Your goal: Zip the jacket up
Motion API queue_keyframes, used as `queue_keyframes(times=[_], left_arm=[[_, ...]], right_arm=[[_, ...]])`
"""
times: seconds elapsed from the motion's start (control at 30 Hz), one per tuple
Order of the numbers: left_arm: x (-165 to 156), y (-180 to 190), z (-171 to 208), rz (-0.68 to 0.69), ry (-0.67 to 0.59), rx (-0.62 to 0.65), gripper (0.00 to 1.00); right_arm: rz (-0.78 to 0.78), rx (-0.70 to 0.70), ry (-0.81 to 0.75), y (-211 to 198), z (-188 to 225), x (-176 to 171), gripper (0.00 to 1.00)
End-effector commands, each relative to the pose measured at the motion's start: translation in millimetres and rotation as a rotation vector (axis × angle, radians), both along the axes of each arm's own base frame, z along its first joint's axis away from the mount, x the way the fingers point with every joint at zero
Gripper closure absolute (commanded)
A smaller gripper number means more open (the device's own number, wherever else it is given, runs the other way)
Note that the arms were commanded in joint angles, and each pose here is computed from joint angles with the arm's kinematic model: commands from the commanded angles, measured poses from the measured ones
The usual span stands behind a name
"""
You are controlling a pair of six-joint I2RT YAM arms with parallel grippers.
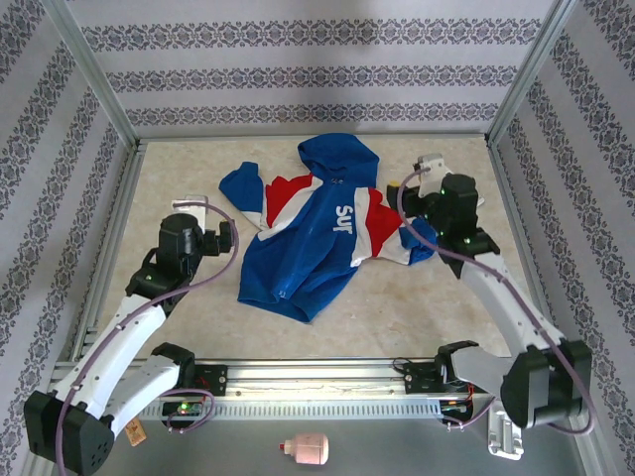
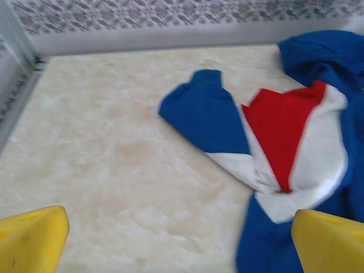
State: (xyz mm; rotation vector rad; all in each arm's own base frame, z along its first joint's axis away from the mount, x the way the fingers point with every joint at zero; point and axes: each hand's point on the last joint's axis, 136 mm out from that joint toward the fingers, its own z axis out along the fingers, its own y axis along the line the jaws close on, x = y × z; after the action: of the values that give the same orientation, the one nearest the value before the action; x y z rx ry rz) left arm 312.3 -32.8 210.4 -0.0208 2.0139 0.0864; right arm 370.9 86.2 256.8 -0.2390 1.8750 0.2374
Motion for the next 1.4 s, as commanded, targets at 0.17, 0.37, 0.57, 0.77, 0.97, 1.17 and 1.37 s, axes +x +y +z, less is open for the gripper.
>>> queue_keyframes(times=[0.17, 0.37, 0.57, 0.77, 0.97, 1.17, 1.37], left_arm=[[2, 38, 3, 0.178, -0.442, 0.067, 0.00], [19, 29, -44, 0.112, -0.327, 0.184, 0.00], [51, 16, -78, 0.028, -0.264, 0.168, 0.00], [68, 25, -97, 0.034, -0.216, 0.137, 0.00], [74, 41, -110, 0.052, -0.183, 0.047, 0.00], [82, 40, -118, 0.038, -0.148, 0.041, 0.00], [87, 46, -121, 0.043, -0.111, 0.000, 0.00]], right_arm=[[-0.244, -0.024, -0.150, -49, -25, -37, 0.02], [-0.400, -0.106, -0.173, -80, -79, -47, 0.02], [-0.352, -0.087, -0.102, -72, -115, -32, 0.02], [-0.372, -0.059, -0.102, -80, -121, -13, 0.02], [-0.362, -0.064, -0.124, -85, -126, -2, 0.02], [-0.346, -0.057, -0.108, -85, -142, 6, 0.02], [-0.351, -0.041, -0.050, -88, -151, 21, 0.02]])
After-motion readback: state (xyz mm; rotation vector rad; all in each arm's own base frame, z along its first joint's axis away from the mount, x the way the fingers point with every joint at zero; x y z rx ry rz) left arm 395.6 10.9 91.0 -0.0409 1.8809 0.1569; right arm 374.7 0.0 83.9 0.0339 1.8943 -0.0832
